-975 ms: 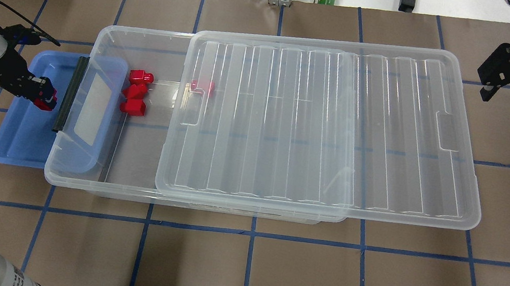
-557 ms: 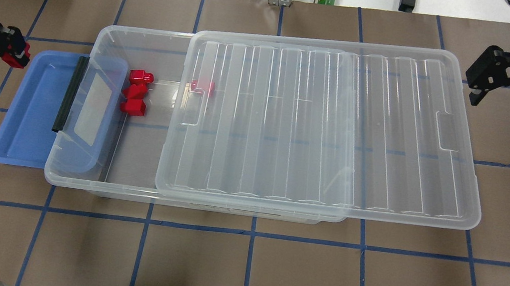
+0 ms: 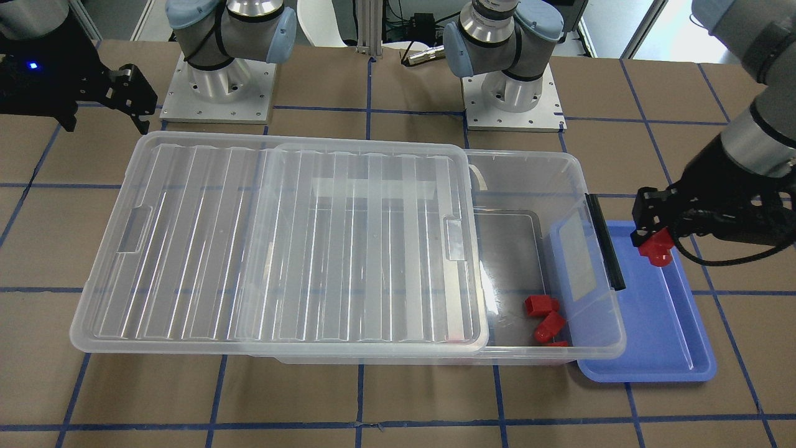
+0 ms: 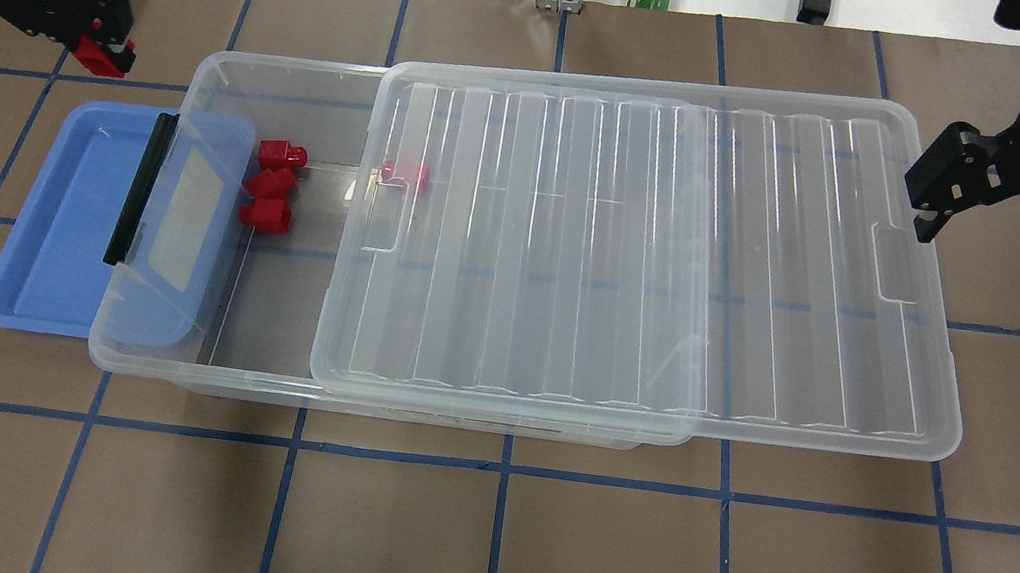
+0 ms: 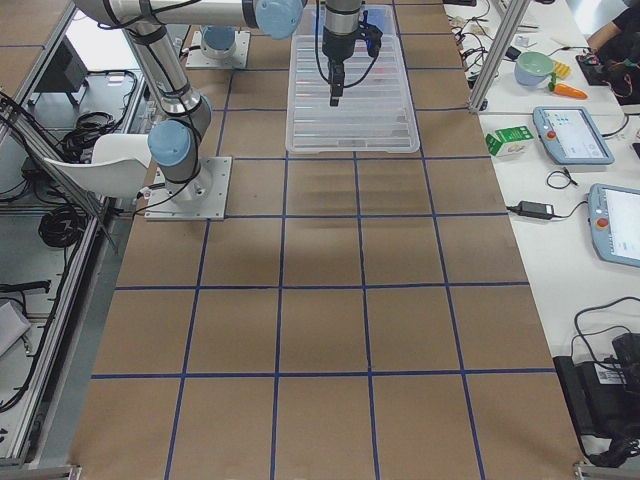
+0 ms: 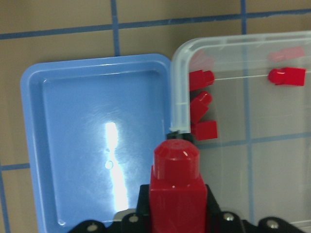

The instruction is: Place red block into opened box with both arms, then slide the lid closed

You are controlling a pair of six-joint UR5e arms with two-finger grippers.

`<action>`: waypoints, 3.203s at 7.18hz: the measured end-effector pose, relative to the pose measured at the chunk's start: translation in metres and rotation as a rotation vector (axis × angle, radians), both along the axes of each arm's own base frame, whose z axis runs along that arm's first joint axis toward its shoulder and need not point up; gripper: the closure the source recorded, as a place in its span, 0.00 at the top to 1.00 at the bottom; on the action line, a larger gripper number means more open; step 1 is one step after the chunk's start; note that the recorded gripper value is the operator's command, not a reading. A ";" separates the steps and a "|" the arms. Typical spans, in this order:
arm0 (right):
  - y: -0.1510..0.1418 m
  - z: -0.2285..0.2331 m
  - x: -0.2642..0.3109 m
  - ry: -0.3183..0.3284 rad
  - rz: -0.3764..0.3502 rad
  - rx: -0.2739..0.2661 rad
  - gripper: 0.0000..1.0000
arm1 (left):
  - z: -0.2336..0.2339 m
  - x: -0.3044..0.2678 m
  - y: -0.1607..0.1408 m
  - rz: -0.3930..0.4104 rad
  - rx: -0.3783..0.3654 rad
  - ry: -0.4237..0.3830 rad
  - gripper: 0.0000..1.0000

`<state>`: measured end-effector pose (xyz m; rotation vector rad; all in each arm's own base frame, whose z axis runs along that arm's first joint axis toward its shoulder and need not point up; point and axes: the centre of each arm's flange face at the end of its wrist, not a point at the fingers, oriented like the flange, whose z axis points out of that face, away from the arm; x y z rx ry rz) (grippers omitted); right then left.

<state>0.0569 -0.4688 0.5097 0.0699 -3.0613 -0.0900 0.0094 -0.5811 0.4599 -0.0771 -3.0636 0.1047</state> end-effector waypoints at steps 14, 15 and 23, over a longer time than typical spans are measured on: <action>0.038 -0.004 0.052 -0.064 -0.077 -0.012 1.00 | -0.191 -0.079 0.070 -0.017 0.015 0.014 0.47; 0.038 -0.006 0.052 -0.062 -0.078 -0.010 1.00 | -0.195 -0.080 0.071 -0.017 0.024 0.015 0.54; 0.030 -0.010 0.027 -0.005 -0.117 0.001 1.00 | -0.107 -0.075 0.040 0.003 0.009 0.006 0.84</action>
